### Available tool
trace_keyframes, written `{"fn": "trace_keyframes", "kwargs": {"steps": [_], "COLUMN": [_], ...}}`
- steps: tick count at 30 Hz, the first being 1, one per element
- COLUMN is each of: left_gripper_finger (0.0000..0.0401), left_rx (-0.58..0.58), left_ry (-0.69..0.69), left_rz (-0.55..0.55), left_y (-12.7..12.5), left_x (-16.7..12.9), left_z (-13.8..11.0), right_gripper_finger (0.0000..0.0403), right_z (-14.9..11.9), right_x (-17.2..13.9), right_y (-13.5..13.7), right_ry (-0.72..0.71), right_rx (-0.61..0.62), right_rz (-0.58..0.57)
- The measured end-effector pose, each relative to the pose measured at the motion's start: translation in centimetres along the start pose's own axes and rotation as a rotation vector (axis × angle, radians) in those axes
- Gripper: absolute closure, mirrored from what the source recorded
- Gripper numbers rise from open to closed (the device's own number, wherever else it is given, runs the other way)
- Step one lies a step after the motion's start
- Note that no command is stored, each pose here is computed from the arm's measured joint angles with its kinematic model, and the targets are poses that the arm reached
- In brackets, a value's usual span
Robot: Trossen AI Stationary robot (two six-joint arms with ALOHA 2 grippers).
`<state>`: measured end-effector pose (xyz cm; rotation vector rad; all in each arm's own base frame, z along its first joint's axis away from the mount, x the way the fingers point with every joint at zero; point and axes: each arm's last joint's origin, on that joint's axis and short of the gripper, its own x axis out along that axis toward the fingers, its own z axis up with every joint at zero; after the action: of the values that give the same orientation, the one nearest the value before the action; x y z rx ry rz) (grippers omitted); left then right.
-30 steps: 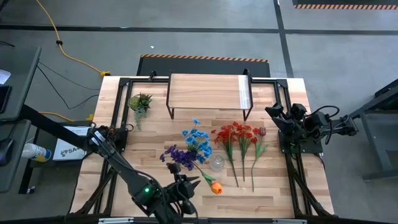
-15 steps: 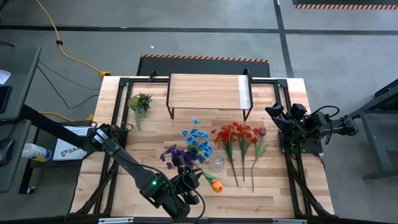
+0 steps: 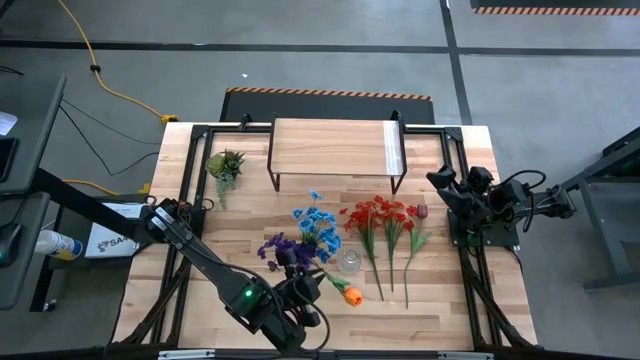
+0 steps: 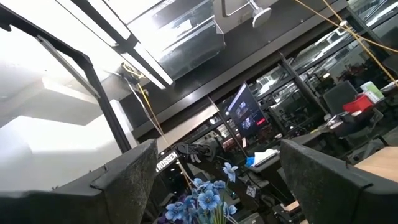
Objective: Pick and place flowers into a vace then onto a shelf
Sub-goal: Put the orange flower into the left transparent flower vase
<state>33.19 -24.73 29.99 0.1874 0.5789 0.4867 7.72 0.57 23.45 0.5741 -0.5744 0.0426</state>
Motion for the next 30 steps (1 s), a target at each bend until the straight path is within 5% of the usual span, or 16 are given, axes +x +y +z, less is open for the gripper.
{"fn": "trace_keyframes", "kwargs": {"steps": [10, 20, 30], "left_gripper_finger": [0.0378, 0.0314, 0.0326], "left_rx": [0.003, -0.034, -0.038], "left_ry": [0.025, 0.046, 0.052], "left_rz": [-0.020, -0.004, -0.013], "left_y": [-0.01, 0.23, 0.19], "left_x": [-0.01, -0.03, -0.02], "left_z": [-0.14, -0.46, -0.45], "right_gripper_finger": [0.0075, 0.0075, 0.0075], "right_z": [-0.01, 0.02, 0.03], "right_x": [0.00, 0.00, 0.00], "right_y": [0.02, 0.02, 0.03], "right_ry": [0.003, -0.001, -0.002], "right_rx": [0.000, 0.001, 0.001], "right_rz": [0.006, 0.004, 0.005]}}
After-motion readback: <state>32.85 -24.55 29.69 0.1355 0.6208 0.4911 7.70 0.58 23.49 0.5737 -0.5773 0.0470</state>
